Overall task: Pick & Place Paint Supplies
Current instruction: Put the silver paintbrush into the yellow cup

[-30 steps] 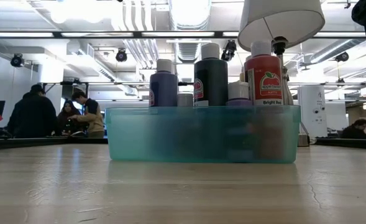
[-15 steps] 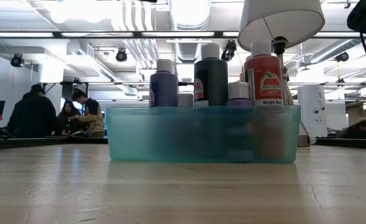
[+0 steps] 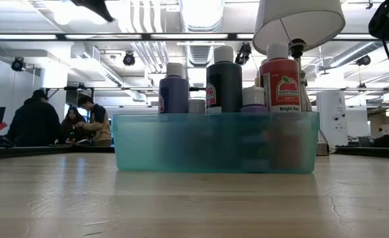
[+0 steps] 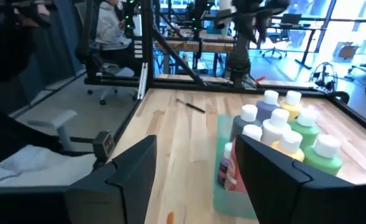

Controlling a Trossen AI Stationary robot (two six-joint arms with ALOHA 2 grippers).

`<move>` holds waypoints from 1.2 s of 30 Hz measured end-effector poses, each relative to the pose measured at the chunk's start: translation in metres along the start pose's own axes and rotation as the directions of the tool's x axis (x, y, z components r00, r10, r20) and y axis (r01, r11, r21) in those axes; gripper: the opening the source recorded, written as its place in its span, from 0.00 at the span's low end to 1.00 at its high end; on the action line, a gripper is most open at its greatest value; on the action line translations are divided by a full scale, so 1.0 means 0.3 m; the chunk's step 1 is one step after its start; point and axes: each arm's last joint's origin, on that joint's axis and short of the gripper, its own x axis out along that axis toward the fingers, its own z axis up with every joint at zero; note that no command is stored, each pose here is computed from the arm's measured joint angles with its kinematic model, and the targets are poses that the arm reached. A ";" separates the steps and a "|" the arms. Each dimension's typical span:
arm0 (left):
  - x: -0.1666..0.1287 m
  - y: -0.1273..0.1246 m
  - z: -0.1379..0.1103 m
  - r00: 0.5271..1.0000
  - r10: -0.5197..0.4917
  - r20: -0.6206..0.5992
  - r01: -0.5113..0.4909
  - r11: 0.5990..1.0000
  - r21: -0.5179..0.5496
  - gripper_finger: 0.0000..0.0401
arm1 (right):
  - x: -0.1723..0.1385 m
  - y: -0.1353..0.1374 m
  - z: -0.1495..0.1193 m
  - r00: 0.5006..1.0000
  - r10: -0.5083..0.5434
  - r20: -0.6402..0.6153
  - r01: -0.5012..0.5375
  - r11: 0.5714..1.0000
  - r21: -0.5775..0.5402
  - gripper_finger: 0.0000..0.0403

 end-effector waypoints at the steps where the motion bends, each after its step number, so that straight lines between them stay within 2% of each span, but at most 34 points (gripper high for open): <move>1: -0.009 -0.011 -0.014 1.000 -0.007 -0.022 0.006 1.000 -0.018 0.24 | 0.002 -0.002 0.003 1.000 -0.003 0.001 0.003 1.000 -0.007 0.53; 8: -0.069 -0.111 -0.099 0.993 -0.073 -0.095 0.058 0.987 -0.152 0.22 | 0.012 -0.015 0.018 1.000 -0.030 0.005 0.030 1.000 0.006 0.56; 14: -0.101 -0.234 -0.201 0.972 -0.077 -0.221 0.019 0.967 -0.254 0.22 | 0.022 -0.019 0.017 0.999 -0.048 0.005 0.048 0.999 0.005 0.58; 18: -0.113 -0.303 -0.277 0.922 -0.065 -0.382 -0.063 0.947 -0.314 0.22 | 0.028 -0.021 0.022 0.998 -0.061 0.006 0.061 0.998 0.011 0.61; 21: -0.114 -0.349 -0.324 0.881 -0.032 -0.472 -0.118 0.951 -0.286 0.22 | 0.034 -0.024 0.024 0.997 -0.074 0.007 0.074 0.997 0.014 0.63; 25: -0.101 -0.434 -0.372 0.818 -0.077 -0.570 -0.131 0.940 -0.314 0.22 | 0.041 -0.027 0.025 0.996 -0.090 0.007 0.089 0.996 0.017 0.65; 27: -0.096 -0.476 -0.392 0.806 -0.108 -0.582 -0.110 0.939 -0.327 0.22 | 0.044 -0.028 0.026 0.995 -0.096 0.007 0.096 0.995 0.018 0.66; 29: -0.089 -0.514 -0.410 0.819 -0.121 -0.561 -0.089 0.939 -0.333 0.22 | 0.046 -0.029 0.026 0.995 -0.099 0.007 0.099 0.995 0.018 0.67; 31: -0.080 -0.537 -0.426 0.835 -0.100 -0.541 -0.108 0.934 -0.341 0.23 | 0.046 -0.029 0.026 0.995 -0.098 0.006 0.098 0.995 0.021 0.68; 36: -0.066 -0.564 -0.457 0.826 -0.062 -0.560 -0.189 0.906 -0.379 0.31 | 0.046 -0.028 0.023 0.996 -0.093 0.001 0.093 0.995 0.024 0.70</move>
